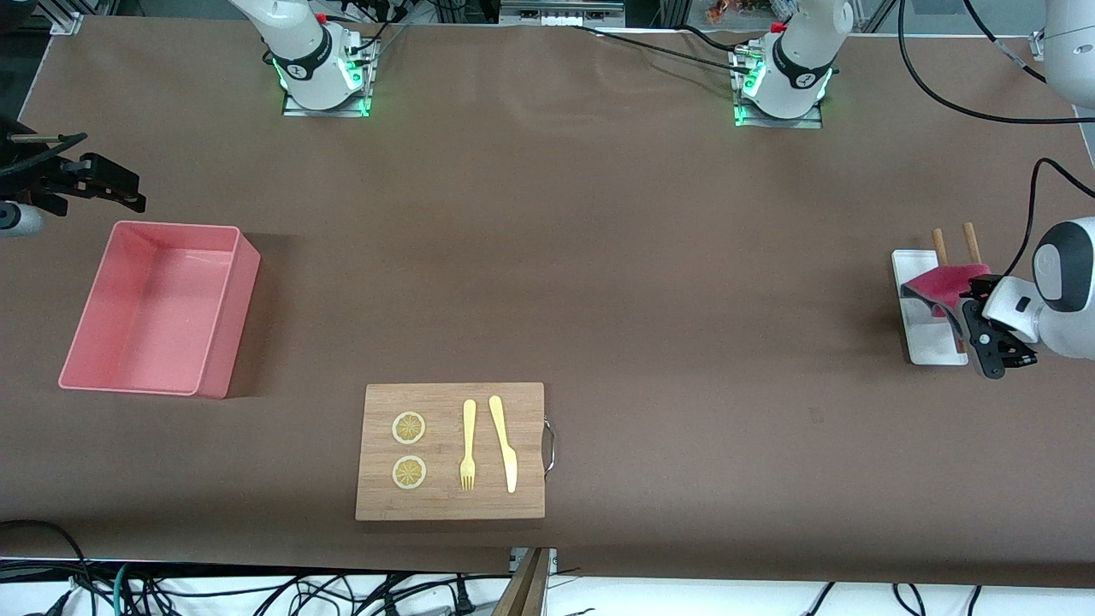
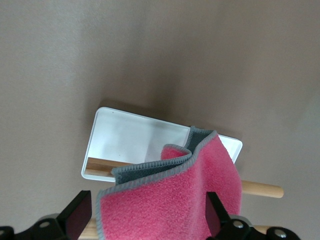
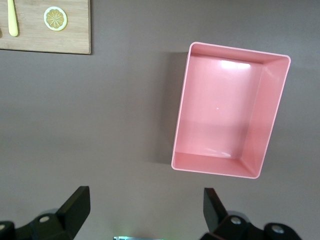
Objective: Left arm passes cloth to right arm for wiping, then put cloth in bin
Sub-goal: 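Grasp the pink cloth edge with the left gripper, then lift the cloth with the left gripper while the right gripper approaches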
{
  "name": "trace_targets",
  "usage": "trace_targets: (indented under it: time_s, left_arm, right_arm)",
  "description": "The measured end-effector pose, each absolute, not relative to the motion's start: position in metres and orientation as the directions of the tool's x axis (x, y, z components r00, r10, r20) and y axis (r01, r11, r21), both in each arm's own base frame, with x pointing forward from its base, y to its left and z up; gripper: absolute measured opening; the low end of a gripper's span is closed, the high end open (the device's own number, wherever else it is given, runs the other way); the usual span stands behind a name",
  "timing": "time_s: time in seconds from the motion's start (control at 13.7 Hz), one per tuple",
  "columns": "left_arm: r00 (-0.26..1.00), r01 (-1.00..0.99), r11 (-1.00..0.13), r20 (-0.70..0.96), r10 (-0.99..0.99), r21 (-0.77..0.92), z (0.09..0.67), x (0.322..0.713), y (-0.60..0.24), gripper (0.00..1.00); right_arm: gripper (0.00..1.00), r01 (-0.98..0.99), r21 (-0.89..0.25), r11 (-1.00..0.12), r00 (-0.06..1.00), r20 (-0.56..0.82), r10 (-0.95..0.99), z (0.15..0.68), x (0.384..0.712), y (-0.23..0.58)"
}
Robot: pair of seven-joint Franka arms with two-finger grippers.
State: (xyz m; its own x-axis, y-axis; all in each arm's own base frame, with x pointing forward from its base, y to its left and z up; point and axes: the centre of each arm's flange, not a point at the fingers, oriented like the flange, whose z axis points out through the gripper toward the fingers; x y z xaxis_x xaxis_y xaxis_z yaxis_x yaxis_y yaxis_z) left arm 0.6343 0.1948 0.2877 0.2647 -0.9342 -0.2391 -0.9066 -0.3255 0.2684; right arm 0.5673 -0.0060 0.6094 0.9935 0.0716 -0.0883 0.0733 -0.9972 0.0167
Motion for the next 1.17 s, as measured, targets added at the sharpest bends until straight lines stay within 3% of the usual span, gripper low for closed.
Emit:
trace_targets:
  time_s: [0.15,0.51,0.66,0.8,1.17]
  left_arm:
    - [0.265,-0.905,-0.327,-0.238,-0.934,0.273,0.285,0.633,0.197,0.96]
    - [0.260,-0.906,-0.321,-0.236,-0.936,0.275,0.284,0.634,0.195,0.41]
    - [0.239,-0.912,-0.299,-0.229,-0.944,0.280,0.284,0.634,0.195,0.24]
    - [0.224,-0.916,-0.283,-0.223,-0.949,0.283,0.284,0.634,0.193,0.16]
    - [0.212,-0.918,-0.270,-0.217,-0.953,0.290,0.290,0.638,0.185,0.09]
  right_arm:
    - [1.00,0.073,0.017,-0.997,0.994,-0.089,0.071,0.609,0.567,-0.006]
    - [1.00,0.073,0.016,-0.997,0.993,-0.093,0.071,0.606,0.569,-0.006]
    - [1.00,0.072,0.015,-0.997,0.992,-0.105,0.070,0.594,0.576,-0.007]
    - [1.00,0.066,0.015,-0.998,0.992,-0.108,0.064,0.587,0.581,-0.011]
    - [1.00,0.059,0.015,-0.998,0.992,-0.111,0.057,0.585,0.582,-0.015]
